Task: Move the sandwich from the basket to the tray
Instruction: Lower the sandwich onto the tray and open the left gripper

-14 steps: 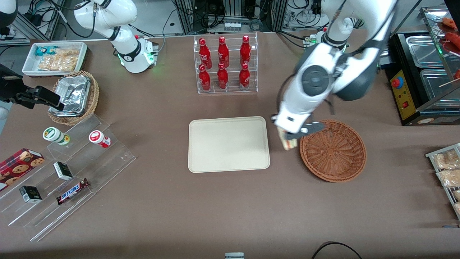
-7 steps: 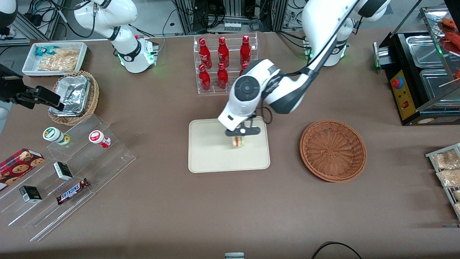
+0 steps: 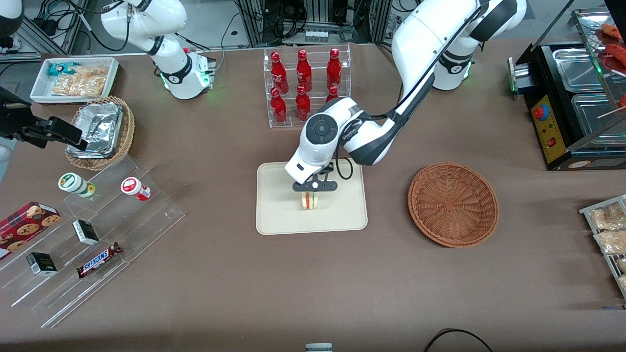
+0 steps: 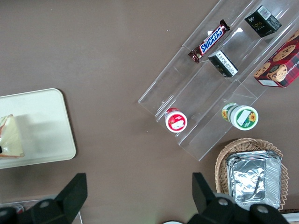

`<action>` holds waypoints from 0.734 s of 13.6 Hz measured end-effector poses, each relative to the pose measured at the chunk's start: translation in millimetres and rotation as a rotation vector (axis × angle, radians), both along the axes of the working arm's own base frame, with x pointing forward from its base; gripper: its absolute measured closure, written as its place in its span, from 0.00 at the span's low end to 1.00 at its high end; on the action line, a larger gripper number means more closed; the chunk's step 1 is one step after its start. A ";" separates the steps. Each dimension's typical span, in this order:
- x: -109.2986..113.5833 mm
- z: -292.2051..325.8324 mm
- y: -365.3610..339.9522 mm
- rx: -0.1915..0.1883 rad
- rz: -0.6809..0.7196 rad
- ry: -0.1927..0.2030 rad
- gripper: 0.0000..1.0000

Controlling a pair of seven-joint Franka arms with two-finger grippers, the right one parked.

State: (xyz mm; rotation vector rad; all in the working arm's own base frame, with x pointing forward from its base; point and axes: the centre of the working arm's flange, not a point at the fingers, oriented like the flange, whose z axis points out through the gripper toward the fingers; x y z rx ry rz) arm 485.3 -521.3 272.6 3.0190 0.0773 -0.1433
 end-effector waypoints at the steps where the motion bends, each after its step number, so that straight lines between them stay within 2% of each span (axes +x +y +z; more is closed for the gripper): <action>1: 1.4 -5.3 -0.9 -0.003 0.007 -0.009 0.86; 3: 2.1 -15.6 -4.0 -0.019 0.009 -0.021 0.86; 6: -3.5 -29.6 -8.2 -0.008 -0.006 -0.017 0.83; 7: -4.4 -31.3 -8.7 -0.003 -0.011 -0.020 0.76; 10: -0.7 -22.7 -8.7 0.002 0.002 -0.029 0.46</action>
